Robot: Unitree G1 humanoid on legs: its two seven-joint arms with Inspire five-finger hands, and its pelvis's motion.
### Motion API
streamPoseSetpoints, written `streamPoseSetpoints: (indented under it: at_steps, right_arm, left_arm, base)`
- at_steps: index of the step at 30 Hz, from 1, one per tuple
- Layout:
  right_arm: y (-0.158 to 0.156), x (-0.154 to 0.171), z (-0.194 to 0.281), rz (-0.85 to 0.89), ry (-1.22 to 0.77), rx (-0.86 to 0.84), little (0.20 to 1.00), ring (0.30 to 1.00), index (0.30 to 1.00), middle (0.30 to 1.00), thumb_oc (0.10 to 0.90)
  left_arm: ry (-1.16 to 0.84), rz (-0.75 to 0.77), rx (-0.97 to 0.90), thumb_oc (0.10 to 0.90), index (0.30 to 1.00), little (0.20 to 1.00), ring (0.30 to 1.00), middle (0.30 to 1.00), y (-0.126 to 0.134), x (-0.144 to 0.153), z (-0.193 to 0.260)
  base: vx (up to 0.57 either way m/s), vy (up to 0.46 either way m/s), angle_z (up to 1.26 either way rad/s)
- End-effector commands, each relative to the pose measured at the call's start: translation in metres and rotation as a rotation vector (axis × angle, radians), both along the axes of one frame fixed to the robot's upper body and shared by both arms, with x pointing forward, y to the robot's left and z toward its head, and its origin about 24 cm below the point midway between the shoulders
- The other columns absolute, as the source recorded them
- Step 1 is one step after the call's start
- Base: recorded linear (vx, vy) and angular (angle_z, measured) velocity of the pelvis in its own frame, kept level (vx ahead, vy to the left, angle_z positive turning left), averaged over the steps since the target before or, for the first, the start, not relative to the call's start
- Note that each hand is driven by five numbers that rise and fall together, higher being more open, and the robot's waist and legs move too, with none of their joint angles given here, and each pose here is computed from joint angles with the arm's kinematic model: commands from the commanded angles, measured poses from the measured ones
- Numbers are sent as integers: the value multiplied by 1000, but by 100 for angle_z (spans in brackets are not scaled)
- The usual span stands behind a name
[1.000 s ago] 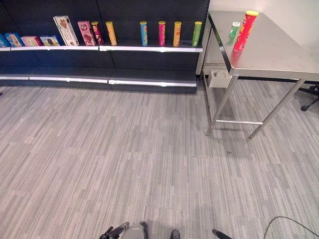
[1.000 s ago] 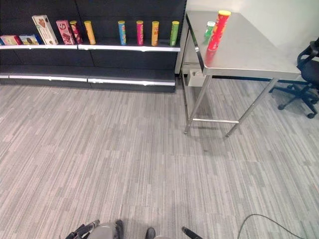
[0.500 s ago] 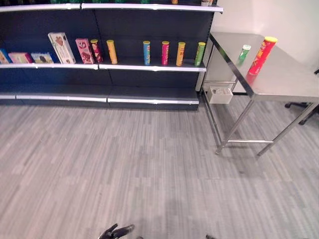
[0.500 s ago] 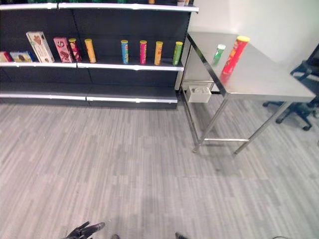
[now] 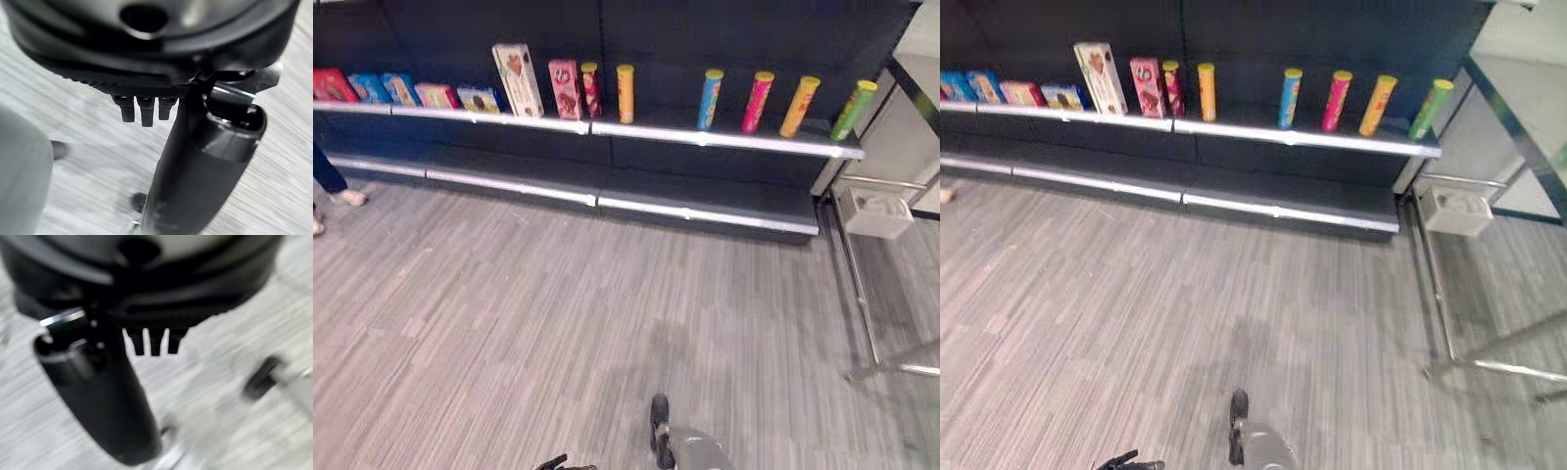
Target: Put the goods on the table back onto the shelves and tidy them up.
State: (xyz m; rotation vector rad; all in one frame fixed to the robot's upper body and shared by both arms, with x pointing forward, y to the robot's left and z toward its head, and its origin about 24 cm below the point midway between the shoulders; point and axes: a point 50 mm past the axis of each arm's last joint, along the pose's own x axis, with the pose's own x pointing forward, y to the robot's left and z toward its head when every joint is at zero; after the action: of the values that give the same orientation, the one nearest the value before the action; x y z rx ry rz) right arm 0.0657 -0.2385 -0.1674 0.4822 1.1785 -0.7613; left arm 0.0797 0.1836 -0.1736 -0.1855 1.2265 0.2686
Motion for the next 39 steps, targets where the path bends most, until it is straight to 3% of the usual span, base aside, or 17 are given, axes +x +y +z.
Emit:
streamPoseSetpoints:
  at_steps: [1,6,11,12,14,15,17,22,24,32,39]
  right_arm:
    - [-2,5,1,-1,-26,-23,900,900,900,900,800]
    - [-20,40,15,1,-134,-124,900,900,900,900,800]
    - [-11,53,17,51,-180,-118,900,900,900,900,800]
    - [-6,54,16,183,-156,-137,900,900,900,900,800]
    - [-9,56,18,161,-159,-159,900,900,900,900,800]
    - [-3,47,13,140,-143,-122,900,900,900,900,800]
    - [4,35,8,150,-112,-82,900,900,900,900,800]
    - [0,26,6,140,-79,-73,900,900,900,900,800]
    - [-1,32,7,140,-98,-73,900,900,900,900,800]
    - [-8,20,6,157,-51,-94,900,900,900,900,800]
    - [-11,-30,-1,43,93,-22,900,900,900,900,800]
  left_arm:
    - [-30,7,22,800,900,900,900,900,12,6,3]
    - [-109,-74,53,800,900,900,900,900,11,32,9]
    - [-108,-28,45,800,900,900,900,900,11,28,9]
    - [-96,-11,39,800,900,900,900,900,7,23,7]
    - [-86,29,34,800,900,900,900,900,7,20,6]
    - [-78,80,21,800,900,900,900,900,10,17,5]
    - [-91,35,36,800,900,900,900,900,13,19,6]
    - [-142,-343,127,800,900,900,900,900,12,43,14]
    - [-144,-408,149,800,900,900,900,900,15,47,15]
    - [-28,-411,122,800,900,900,900,900,17,17,6]
    - [-91,-490,123,800,900,900,900,900,6,40,11]
  base:
    - [330,-183,-10]
    - [347,-170,-21]
    - [414,92,-85]
    - [403,97,-141]
    - [366,126,-129]
    - [341,209,-175]
    - [372,276,-185]
    - [157,225,-123]
    - [-24,140,-116]
    - [157,98,-117]
    - [189,-68,-50]
